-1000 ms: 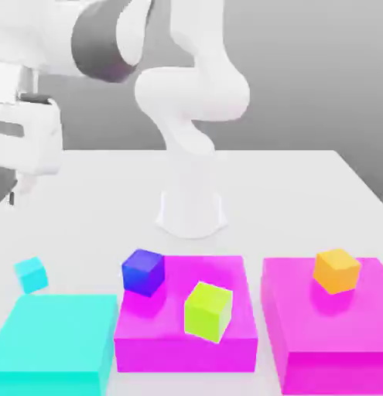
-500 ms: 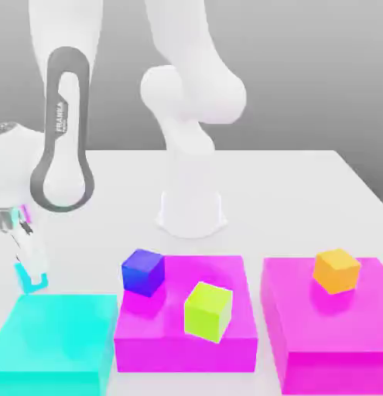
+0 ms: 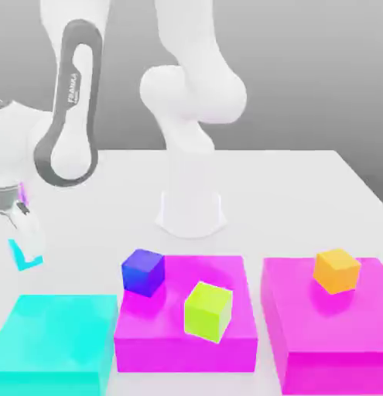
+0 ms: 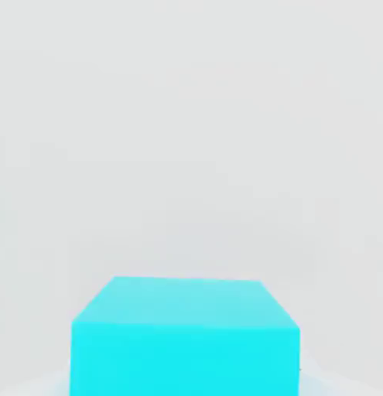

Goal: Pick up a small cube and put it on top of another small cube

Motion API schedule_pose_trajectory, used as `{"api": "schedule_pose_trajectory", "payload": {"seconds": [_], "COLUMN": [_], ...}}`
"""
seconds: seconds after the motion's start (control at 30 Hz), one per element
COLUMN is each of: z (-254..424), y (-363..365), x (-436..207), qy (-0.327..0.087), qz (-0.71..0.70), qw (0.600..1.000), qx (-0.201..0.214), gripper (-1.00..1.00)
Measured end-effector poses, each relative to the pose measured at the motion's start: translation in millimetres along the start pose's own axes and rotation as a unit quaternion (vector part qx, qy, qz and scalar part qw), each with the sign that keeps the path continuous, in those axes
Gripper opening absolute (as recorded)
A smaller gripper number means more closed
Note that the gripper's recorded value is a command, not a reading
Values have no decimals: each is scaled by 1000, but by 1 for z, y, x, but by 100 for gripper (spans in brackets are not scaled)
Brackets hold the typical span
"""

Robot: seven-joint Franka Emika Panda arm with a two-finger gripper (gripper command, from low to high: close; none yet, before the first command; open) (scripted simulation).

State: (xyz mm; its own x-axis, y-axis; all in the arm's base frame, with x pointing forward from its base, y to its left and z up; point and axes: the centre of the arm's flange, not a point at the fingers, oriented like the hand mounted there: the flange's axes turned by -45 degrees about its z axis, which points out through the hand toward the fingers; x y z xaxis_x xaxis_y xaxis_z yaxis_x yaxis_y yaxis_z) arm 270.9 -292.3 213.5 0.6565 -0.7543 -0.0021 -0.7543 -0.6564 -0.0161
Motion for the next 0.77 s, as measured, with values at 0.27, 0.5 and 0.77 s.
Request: {"api": "schedule_pose_trajectory", "payload": {"seconds": [0.27, 0.5, 0.77], "z": [-68, -95, -47], "y": [-119, -184, -185], "x": [-50, -114, -118], "qy": [-4, -1, 0], "qz": [-76, -135, -137], "qw": [997, 991, 991], "qx": [6, -6, -7], "gripper": [-100, -100, 100]}}
